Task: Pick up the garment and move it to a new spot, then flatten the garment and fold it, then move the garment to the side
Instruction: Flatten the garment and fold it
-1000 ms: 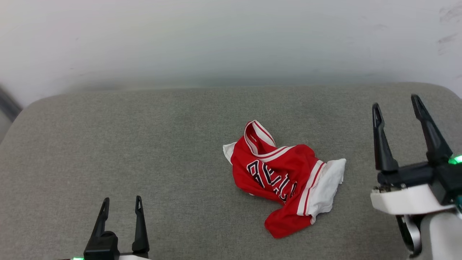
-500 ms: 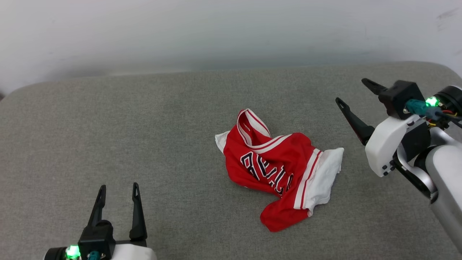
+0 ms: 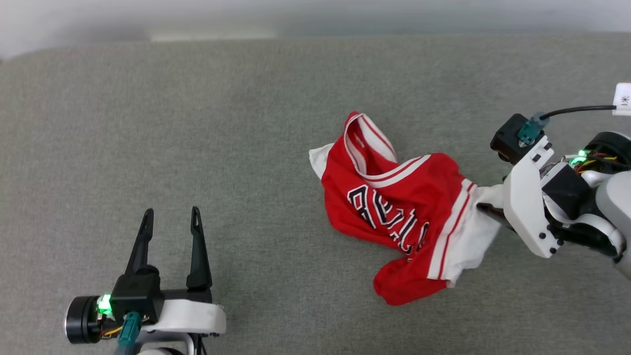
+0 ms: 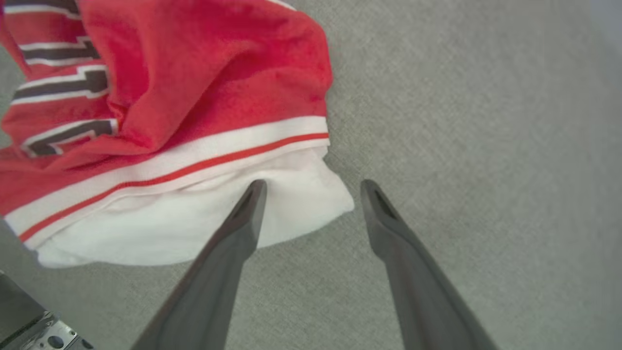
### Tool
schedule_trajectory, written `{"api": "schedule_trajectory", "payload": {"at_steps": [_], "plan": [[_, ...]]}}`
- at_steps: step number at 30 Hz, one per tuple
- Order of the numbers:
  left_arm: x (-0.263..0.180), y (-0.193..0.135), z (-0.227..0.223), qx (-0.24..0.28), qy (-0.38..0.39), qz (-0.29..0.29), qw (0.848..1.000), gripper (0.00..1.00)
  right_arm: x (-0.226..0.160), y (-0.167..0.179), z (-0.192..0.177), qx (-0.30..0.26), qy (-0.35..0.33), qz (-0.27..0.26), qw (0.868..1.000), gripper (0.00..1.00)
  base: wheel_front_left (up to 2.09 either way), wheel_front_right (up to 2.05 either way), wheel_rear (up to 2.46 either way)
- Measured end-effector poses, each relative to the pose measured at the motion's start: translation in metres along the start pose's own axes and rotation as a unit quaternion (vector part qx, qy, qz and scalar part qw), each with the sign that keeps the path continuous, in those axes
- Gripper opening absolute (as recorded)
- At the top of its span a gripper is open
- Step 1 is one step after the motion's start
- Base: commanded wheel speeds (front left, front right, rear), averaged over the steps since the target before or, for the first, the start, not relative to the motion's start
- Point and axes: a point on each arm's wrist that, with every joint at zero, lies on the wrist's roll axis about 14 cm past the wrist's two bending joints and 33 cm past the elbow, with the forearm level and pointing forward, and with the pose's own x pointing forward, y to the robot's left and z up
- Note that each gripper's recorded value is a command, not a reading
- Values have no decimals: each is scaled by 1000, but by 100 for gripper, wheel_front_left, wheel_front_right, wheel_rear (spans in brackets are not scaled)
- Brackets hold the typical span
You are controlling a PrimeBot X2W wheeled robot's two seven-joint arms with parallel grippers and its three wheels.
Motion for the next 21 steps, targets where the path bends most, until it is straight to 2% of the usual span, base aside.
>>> {"api": "schedule_trajectory", "payload": {"at_steps": [5, 12, 13, 14, 18, 21], "plan": [[7, 5, -10, 3, 13, 7, 1000, 100, 39, 22, -29, 7, 76, 53, 996, 100, 0, 0, 0], [7, 12, -17, 8, 22, 19, 1000, 100, 55, 35, -43, -8, 101, 77, 992, 100, 0, 0, 0], [7, 11, -15, 7, 20, 18, 1000, 100, 54, 35, -43, -7, 97, 75, 992, 31, 0, 0, 0], [8, 11, -14, 6, 18, 17, 1000, 100, 52, 34, -42, -7, 88, 73, 993, 0, 0, 0, 0], [7, 7, -6, 2, 6, 13, 1000, 100, 41, 33, -38, -9, 53, 64, 997, 0, 0, 0, 0], [6, 4, 2, -1, -5, 10, 1000, 100, 21, 10, -41, -5, 34, 30, 999, 0, 0, 0, 0]]}}
